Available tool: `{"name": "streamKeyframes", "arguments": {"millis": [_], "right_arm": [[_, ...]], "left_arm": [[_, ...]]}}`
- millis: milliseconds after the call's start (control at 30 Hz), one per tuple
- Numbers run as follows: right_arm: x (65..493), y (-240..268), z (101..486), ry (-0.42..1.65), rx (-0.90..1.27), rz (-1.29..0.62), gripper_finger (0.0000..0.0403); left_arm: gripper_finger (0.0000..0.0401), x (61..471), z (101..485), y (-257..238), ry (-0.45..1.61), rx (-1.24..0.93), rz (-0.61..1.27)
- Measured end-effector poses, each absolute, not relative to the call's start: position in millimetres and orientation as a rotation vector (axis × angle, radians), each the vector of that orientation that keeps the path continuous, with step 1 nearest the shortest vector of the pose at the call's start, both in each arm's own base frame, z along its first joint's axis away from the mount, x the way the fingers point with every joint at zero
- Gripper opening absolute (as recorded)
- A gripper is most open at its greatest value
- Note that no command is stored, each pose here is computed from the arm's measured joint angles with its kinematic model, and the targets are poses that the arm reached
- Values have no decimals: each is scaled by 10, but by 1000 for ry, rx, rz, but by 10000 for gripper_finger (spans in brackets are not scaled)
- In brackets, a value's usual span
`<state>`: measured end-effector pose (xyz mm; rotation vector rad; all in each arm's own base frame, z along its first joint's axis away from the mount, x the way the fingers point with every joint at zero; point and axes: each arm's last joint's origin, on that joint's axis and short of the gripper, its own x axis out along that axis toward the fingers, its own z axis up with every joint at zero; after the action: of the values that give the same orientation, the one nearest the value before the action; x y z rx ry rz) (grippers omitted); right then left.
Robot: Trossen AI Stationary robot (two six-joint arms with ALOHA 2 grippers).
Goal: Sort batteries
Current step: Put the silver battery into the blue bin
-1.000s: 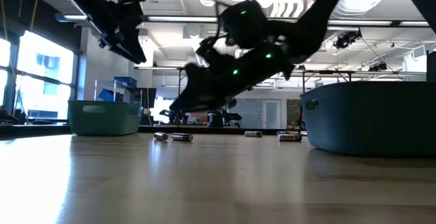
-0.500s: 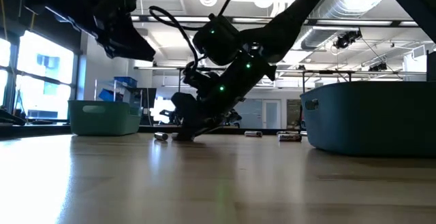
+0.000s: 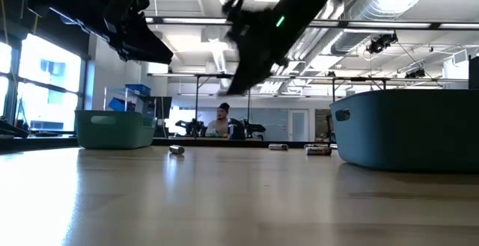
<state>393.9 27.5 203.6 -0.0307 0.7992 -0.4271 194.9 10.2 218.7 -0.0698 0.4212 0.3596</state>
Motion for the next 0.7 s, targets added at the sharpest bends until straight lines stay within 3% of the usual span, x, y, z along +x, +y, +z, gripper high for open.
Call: {"name": "streamKeyframes", "arguments": {"millis": [200, 333, 467, 700], "right_arm": [[3204, 897, 2580, 958, 32, -329, 28], [2737, 1088, 2632, 1176, 211, -441, 28], [2486, 1164, 2527, 1370, 299, -555, 28], [2247, 975, 1959, 1654, 402, -606, 28]], "left_arm": [[156, 1947, 2182, 100, 429, -58, 357], [156, 1947, 2181, 101, 430, -55, 356], [156, 1947, 2182, 100, 431, -43, 353], [156, 1954, 2197, 101, 417, -32, 349]]}}
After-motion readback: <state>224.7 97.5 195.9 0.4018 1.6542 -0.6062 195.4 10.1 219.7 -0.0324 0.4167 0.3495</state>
